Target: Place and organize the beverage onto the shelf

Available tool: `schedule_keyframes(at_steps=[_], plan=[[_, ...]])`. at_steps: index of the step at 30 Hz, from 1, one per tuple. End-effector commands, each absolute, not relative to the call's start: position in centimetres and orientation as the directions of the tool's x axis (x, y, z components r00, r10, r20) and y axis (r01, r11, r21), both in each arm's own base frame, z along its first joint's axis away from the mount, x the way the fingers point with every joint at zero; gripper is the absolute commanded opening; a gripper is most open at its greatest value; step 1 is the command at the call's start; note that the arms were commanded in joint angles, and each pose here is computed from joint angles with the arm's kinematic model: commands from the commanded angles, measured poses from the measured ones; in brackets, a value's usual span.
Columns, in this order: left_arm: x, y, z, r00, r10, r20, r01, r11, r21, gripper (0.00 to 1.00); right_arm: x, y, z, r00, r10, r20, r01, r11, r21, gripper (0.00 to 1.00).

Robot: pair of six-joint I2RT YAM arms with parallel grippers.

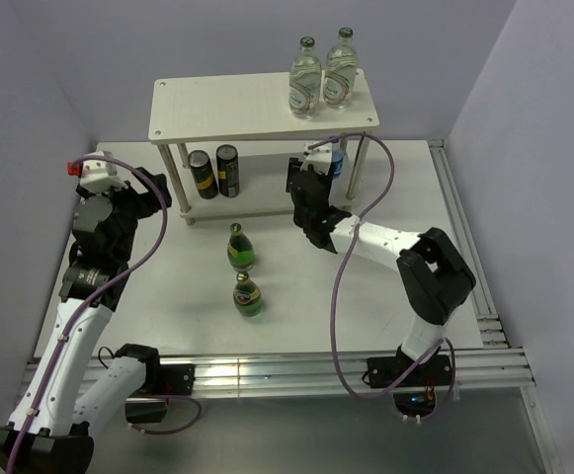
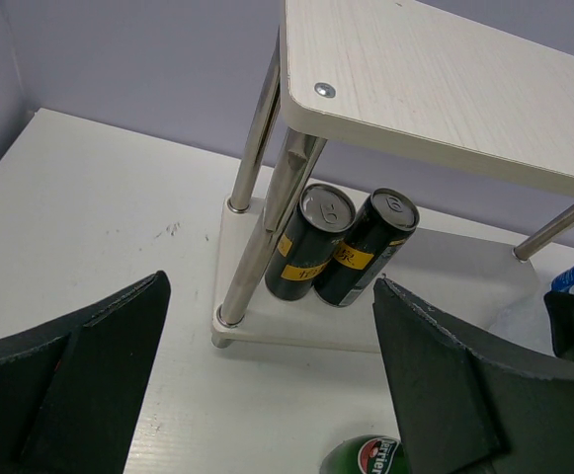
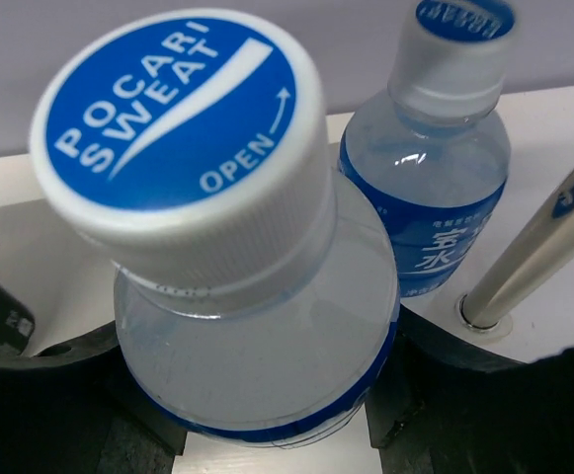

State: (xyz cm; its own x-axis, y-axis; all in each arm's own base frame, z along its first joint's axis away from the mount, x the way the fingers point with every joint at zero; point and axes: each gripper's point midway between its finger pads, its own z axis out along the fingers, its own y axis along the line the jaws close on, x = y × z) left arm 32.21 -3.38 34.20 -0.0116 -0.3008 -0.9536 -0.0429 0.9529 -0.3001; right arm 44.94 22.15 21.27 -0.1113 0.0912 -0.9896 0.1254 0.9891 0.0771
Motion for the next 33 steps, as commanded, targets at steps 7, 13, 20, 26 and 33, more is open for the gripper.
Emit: schedule_keyframes(at_steps=[7, 13, 20, 26, 33], plan=[[32.0, -3.6, 35.9, 0.029, -0.304, -0.952, -0.012, 0.952, -0.304, 0.91, 48.0, 22.9, 25.1, 0.024, 0.239, -0.971, 0.145, 0.960, 0.240, 0.00], [32.0, -3.7, 36.0, 0.029, -0.304, -0.952, -0.007, 0.952, -0.305, 0.91, 48.6, 22.8, 25.0, 0.050, 0.252, -0.966, 0.173, 0.951, 0.257, 0.00], [32.0, -3.8, 36.0, 0.029, -0.306, -0.952, -0.002, 0.952, -0.306, 0.91, 49.3, 22.1, 25.1, 0.097, 0.246, -0.964, 0.223, 0.939, 0.262, 0.00], [32.1, -3.8, 36.0, 0.027, -0.307, -0.951, -0.001, 0.952, -0.307, 0.91, 50.4, 22.3, 24.7, 0.112, 0.248, -0.962, 0.239, 0.933, 0.268, 0.00], [32.1, -3.8, 36.1, 0.029, -0.306, -0.952, -0.002, 0.952, -0.306, 0.91, 51.2, 22.2, 24.4, 0.110, 0.248, -0.962, 0.267, 0.925, 0.269, 0.00]])
